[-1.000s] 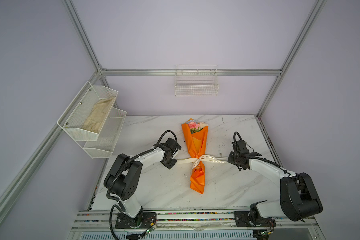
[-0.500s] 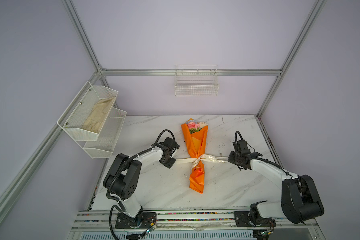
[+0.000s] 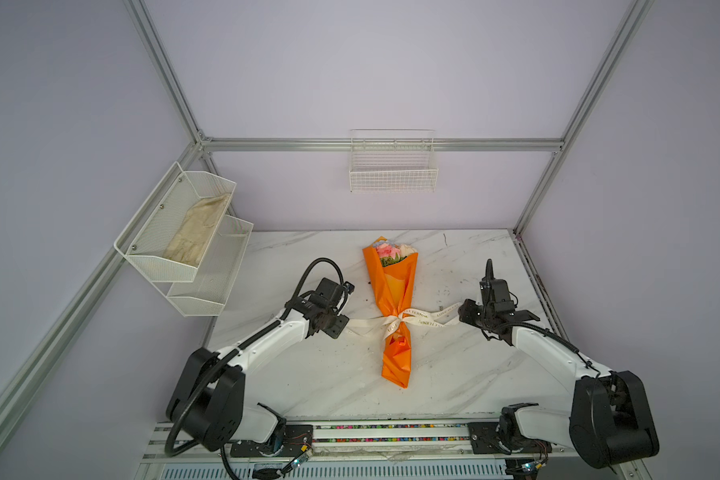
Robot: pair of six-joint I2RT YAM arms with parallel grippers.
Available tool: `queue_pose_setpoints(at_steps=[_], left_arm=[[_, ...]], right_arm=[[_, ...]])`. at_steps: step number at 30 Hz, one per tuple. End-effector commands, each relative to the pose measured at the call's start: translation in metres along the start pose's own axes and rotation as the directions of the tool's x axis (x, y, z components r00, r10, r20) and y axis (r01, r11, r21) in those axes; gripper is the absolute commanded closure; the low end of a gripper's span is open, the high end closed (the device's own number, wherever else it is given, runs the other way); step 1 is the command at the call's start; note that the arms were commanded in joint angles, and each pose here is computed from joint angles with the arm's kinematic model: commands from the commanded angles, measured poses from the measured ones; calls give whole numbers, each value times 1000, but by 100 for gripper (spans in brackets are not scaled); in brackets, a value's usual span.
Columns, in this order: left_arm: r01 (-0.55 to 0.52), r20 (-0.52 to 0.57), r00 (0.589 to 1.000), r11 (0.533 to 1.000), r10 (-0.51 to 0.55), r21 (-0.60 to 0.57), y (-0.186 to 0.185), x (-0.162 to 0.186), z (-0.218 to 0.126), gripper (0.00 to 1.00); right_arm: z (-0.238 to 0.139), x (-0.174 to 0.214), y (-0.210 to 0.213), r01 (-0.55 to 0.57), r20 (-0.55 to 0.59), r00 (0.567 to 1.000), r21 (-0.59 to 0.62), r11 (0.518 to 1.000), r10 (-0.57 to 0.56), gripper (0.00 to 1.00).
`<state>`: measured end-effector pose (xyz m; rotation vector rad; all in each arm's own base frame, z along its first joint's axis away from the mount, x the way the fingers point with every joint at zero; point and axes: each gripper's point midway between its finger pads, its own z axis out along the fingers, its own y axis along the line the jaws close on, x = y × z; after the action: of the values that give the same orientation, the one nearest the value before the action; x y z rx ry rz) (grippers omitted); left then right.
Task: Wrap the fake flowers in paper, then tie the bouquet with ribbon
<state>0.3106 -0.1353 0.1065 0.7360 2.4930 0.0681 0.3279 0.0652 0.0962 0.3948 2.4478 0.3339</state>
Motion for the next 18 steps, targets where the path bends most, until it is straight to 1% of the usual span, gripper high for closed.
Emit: queue_pose_setpoints(at_steps=[1,4,6,8,10,11,12,13,15,17,18], left_arm=[[142,160,978,989,-134,-40,22,-12,-24,28],[205,240,949,978,-207,32,19,-21,-35,23],[254,249,931,963,-268,87,13,-24,-32,21],[309,227,915,940,-335,142,5,-25,-21,20],[414,147,887,895,-438,165,0,-21,-6,20],[439,96,884,882,-458,172,-4,-18,0,20],[476,38,872,864,-488,162,-6,-13,7,24],[521,-11,851,842,-525,139,-7,-6,14,26],[572,-99,820,812,-564,113,-13,8,33,27],[615,-146,787,779,-599,118,-21,14,43,28],[626,-162,778,769,-606,130,-25,16,47,29]], right_arm=[[-14,-16,11,-9,65,998,-47,999,12,56],[-14,-19,18,0,66,998,-77,997,5,56],[-10,-15,17,-1,46,999,-76,997,4,56],[-6,-10,16,1,24,1000,-68,998,1,56],[-3,-6,13,-3,11,1000,-62,998,4,56],[-2,-5,13,-2,8,1000,-62,998,2,56],[0,-3,12,0,3,1000,-60,998,0,56],[1,-2,11,4,-1,1000,-57,998,-4,56],[4,0,10,12,-12,1000,-53,998,-13,56],[7,2,9,17,-22,1000,-47,999,-18,56],[8,3,8,21,-26,999,-46,999,-22,56]])
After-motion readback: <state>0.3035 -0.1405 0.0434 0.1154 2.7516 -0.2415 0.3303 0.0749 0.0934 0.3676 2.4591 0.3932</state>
